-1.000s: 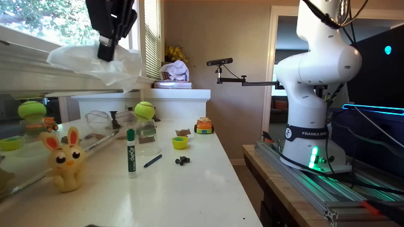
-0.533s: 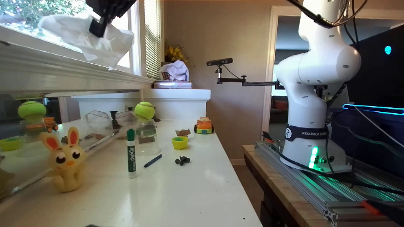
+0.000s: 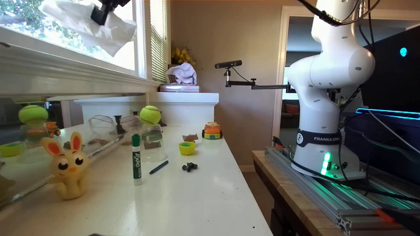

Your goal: Wipe the window with the paper towel

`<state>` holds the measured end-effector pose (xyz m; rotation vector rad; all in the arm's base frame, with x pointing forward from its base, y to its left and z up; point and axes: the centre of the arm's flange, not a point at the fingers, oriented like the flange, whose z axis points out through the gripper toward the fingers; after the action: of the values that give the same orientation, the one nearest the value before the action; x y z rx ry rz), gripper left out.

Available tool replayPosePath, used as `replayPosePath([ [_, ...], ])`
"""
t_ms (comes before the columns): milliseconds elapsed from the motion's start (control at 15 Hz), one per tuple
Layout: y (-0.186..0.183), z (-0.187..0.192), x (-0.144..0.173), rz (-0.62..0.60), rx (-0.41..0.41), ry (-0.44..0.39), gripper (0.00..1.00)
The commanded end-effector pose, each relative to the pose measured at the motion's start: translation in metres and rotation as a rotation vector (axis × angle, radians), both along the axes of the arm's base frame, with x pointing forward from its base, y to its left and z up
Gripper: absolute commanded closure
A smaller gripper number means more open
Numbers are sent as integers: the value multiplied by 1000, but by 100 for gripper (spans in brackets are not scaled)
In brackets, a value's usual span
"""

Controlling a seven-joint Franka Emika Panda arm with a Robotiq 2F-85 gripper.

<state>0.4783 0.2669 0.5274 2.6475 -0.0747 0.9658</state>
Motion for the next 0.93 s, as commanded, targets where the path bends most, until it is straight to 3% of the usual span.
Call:
replayPosePath([
  [0, 0, 3, 0, -1, 2, -5, 98],
  [400, 1, 2, 2, 6, -5, -34, 99],
  [867, -11, 74, 32, 115, -153, -365, 99],
])
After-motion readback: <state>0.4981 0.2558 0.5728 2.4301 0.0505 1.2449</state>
